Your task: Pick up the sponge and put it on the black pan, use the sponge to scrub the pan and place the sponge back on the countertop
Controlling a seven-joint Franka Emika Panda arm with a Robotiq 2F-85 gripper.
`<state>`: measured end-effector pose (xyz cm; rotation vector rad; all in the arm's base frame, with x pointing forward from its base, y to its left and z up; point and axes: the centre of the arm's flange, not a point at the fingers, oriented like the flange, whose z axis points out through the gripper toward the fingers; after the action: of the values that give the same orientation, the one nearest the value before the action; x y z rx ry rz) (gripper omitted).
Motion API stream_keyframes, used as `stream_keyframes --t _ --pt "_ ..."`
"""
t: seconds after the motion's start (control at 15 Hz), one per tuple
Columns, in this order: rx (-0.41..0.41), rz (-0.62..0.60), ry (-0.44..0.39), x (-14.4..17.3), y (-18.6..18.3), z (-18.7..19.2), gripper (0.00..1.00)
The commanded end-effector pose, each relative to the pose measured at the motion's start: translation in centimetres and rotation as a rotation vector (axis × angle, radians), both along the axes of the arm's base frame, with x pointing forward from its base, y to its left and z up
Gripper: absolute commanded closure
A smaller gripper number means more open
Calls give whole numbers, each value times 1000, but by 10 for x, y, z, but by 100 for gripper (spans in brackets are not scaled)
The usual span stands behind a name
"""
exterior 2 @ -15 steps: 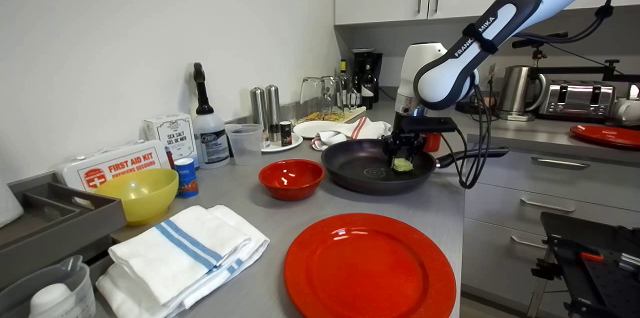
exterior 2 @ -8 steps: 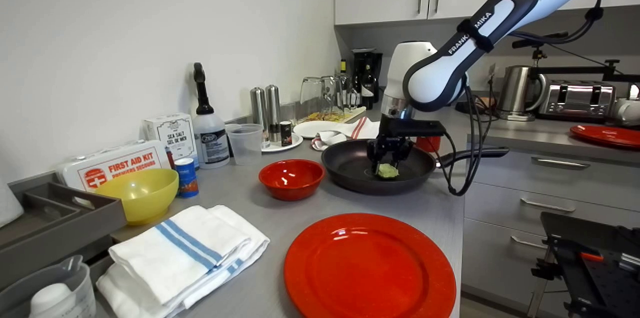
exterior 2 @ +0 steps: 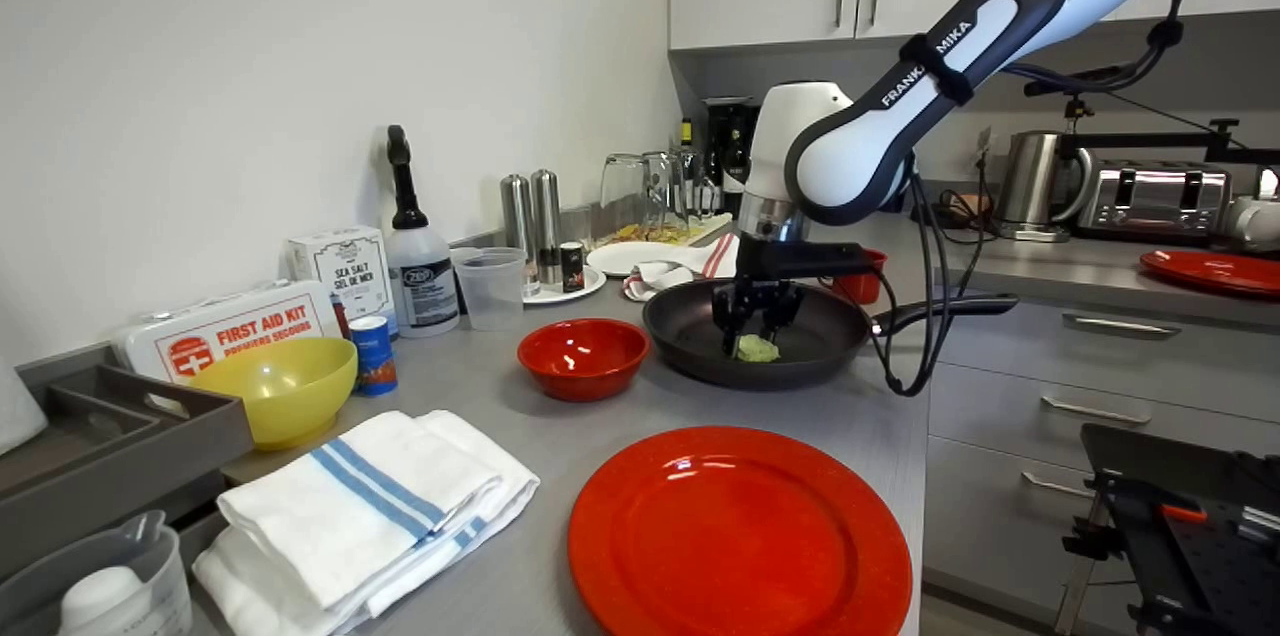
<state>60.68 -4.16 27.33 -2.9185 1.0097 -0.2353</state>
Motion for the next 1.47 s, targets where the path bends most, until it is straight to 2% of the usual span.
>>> stream_keyframes --t 0.0,0.33,0.6,1.4 --pt "28 61 35 4 -3 -9 72" --pt "14 203 35 -4 3 -10 72" --pt "2 256 39 -14 5 -10 72" --pt "4 167 41 -51 -8 -12 72"
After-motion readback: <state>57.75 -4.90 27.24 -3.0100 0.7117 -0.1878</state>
